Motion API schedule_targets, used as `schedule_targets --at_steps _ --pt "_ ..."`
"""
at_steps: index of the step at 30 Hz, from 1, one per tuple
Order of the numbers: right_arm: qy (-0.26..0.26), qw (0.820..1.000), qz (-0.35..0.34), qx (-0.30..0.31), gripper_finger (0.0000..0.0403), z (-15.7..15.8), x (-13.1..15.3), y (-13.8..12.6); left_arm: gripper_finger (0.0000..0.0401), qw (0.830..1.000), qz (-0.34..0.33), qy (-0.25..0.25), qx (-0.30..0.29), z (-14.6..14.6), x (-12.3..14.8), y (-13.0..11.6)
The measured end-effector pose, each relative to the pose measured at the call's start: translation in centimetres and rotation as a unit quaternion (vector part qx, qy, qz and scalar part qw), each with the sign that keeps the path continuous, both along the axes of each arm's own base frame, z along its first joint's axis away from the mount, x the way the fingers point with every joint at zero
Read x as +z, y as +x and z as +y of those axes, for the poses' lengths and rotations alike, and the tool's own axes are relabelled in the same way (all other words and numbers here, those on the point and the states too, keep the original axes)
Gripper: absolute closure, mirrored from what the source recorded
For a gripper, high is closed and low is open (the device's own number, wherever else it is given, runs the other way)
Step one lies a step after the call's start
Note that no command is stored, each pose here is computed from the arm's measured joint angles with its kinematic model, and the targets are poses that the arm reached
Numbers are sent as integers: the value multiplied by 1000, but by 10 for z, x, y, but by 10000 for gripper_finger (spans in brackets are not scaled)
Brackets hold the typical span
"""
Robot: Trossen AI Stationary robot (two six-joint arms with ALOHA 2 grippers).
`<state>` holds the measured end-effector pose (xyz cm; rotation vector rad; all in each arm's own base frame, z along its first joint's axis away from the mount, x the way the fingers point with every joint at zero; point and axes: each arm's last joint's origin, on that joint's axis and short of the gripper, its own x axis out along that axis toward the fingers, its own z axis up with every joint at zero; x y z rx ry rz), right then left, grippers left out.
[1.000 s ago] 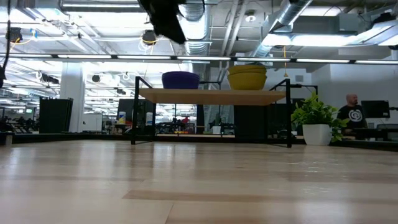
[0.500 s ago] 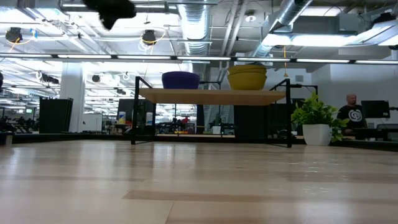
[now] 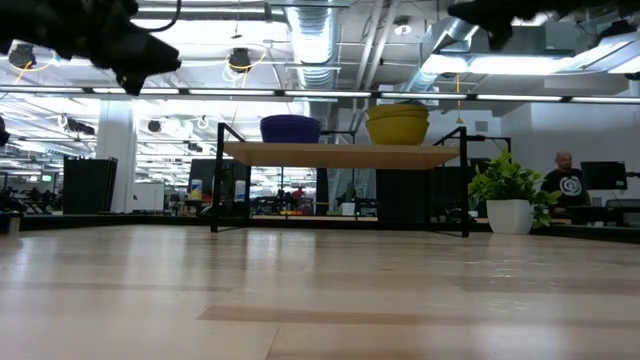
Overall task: Pick & Place Mini bowls
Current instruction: Return to Home Position
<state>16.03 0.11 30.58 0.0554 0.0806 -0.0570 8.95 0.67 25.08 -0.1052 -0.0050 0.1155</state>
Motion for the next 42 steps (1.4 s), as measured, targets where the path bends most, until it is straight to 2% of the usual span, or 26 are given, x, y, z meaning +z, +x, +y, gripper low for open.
schedule_targets --at_steps 4,10,14,25,34,42 --pt "15 999 -31 4 261 -4 -28 -17 293 1000 -15 -8 0 0 -14 -1" --pt "43 998 -42 -11 266 -8 -71 -39 293 999 -22 -39 -1 0 -39 3" --pt "55 997 -58 10 265 -8 -89 -49 293 998 -36 -53 -2 0 -57 9" --pt "56 994 -88 26 268 -6 -109 -69 293 997 -36 -68 6 1 -79 13" --pt "73 996 -56 9 268 -8 -136 -64 293 997 -35 -68 9 1 -80 13" --pt "74 996 -53 4 268 -8 -138 -63 293 997 -33 -68 9 1 -80 14"
